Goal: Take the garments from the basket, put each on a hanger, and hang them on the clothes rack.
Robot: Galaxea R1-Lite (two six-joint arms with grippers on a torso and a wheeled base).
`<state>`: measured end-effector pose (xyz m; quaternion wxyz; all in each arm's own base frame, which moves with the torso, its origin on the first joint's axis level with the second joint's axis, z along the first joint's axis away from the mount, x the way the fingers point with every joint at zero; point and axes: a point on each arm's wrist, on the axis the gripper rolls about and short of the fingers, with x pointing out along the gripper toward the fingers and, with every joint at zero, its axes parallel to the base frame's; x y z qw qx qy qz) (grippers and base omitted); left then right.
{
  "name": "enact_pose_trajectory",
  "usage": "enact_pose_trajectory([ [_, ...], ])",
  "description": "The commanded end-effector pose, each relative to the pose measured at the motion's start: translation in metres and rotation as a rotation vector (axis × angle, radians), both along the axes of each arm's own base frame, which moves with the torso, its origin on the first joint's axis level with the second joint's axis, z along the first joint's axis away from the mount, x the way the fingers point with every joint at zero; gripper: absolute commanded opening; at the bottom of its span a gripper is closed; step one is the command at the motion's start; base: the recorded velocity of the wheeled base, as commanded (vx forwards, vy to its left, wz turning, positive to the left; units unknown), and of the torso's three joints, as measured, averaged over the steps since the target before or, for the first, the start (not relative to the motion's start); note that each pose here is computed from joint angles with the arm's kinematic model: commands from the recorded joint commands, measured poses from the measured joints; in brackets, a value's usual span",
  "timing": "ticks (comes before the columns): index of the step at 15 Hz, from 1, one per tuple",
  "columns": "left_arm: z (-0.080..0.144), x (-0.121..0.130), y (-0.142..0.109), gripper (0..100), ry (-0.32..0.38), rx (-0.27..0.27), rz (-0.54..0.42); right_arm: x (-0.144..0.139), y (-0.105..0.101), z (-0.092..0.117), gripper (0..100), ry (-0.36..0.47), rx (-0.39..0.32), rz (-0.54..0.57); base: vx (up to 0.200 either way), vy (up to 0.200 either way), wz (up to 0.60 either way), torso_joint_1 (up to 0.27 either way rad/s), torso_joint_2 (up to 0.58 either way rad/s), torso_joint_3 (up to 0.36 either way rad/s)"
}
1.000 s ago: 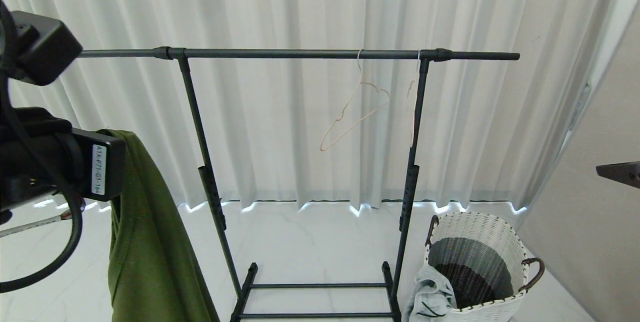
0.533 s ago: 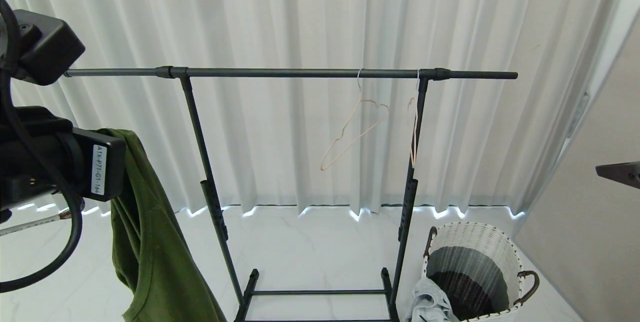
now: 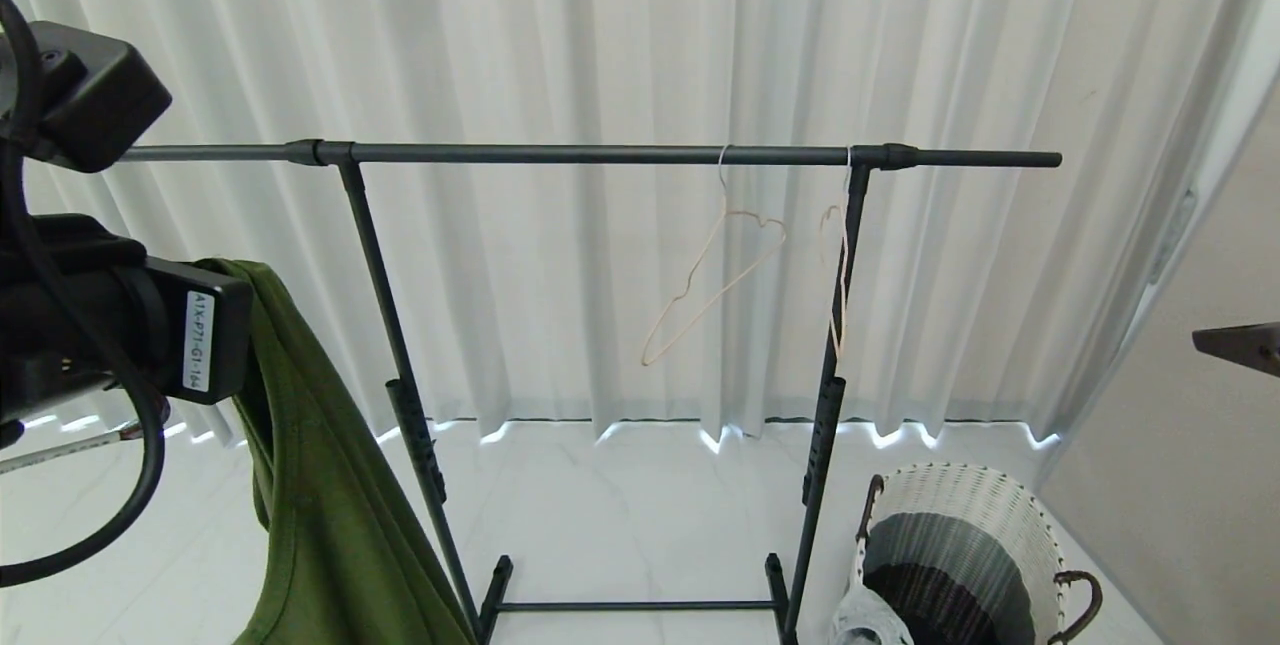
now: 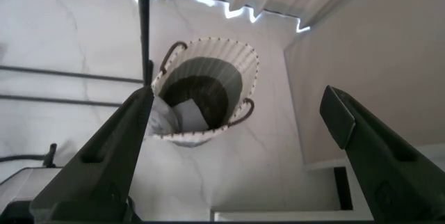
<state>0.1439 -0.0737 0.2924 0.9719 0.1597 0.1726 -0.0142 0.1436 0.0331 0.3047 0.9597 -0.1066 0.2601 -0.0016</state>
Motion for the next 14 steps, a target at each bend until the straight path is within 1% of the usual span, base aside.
enact_pose_trajectory([
  [1, 0.0000, 0.0003, -0.0003, 0, 0.000, 0.000, -0.001, 0.0001, 0.0000, 0.0002, 100, 0.000, 0.000, 0.000, 0.200, 0.000, 0.00, 0.012, 0.01, -0.002],
  [4, 0.0002, 0.0006, -0.0005, 0, 0.000, 0.000, -0.001, 0.0004, 0.0001, 0.0012, 100, -0.014, 0.003, 0.000, 0.200, 0.000, 0.00, 0.004, 0.00, 0.001],
  [10, -0.0012, 0.0015, -0.0007, 0, 0.005, 0.002, 0.001, 0.0012, 0.0001, -0.0009, 100, -0.006, 0.003, -0.003, 0.200, 0.000, 0.00, 0.005, 0.00, 0.002],
  [14, -0.0023, 0.0027, -0.0015, 0, 0.011, 0.003, 0.001, 0.0021, 0.0003, -0.0018, 100, -0.002, 0.001, -0.004, 0.000, 0.000, 0.00, 0.000, 0.00, 0.000],
])
